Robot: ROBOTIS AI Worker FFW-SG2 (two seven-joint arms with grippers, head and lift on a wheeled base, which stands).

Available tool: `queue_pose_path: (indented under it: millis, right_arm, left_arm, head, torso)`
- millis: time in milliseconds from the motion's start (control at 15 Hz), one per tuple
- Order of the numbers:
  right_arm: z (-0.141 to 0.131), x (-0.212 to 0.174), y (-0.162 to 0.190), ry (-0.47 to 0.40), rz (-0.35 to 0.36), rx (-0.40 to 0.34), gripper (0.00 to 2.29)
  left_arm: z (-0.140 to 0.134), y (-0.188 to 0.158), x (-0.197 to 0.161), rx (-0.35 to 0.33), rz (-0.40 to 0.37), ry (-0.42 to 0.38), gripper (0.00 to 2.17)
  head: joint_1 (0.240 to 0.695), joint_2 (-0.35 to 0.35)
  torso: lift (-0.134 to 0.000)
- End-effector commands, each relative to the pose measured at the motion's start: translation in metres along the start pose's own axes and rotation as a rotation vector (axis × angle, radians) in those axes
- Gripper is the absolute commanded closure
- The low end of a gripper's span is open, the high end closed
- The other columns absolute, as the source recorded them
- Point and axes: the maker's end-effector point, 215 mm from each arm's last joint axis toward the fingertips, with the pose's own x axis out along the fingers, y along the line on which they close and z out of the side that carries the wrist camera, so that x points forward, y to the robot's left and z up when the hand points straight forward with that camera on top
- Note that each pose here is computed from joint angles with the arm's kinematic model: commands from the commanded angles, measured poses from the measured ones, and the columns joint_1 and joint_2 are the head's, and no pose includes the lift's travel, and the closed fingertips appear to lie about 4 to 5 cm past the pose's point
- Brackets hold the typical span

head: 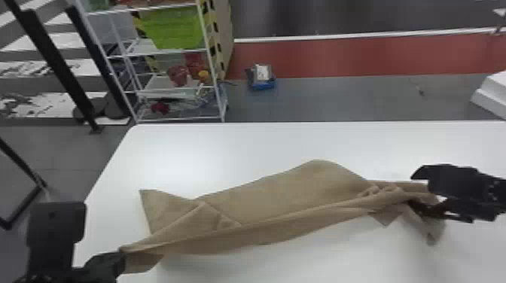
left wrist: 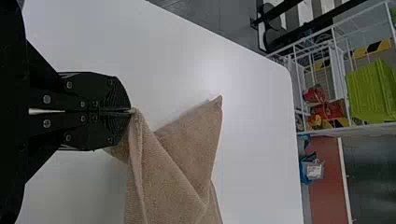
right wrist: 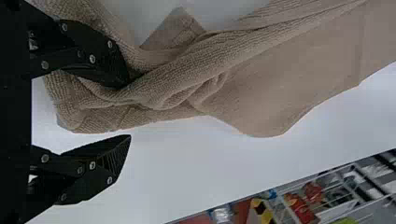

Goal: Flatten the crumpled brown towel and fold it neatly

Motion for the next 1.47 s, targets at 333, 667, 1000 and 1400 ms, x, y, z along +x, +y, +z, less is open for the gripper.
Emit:
queue_pose_path:
  millis: [333,667,1000,1400]
  right_arm:
    - [0.009,-0.07,-0.009,-0.169,-0.032,0.359,0.02]
    - [0.009,-0.076,0.054,-0.087,0.147,0.357,0.26]
    - [0.006,-0.071,0.066,-0.034,0.175,0.359,0.41]
    - [-0.006,-0.076,0.078,0.03,0.203,0.369,0.53]
  left_arm:
    - [0.002,-0.004,0.001,0.0,-0.007,-0.001,1.78]
    - [0.001,-0.005,0.002,0.001,-0.008,0.002,1.78]
    - [0.001,-0.005,0.003,0.002,-0.007,0.003,1.78]
    - [-0.001,-0.006,0.004,0.003,-0.009,0.009,1.78]
  head:
    - [0.695,0.067]
    - [0.695,0.08]
    - [0.695,0.087]
    - [0.695,0.086]
  torso:
    - [-0.124]
    - [-0.124]
    - [-0.124]
    - [-0.124]
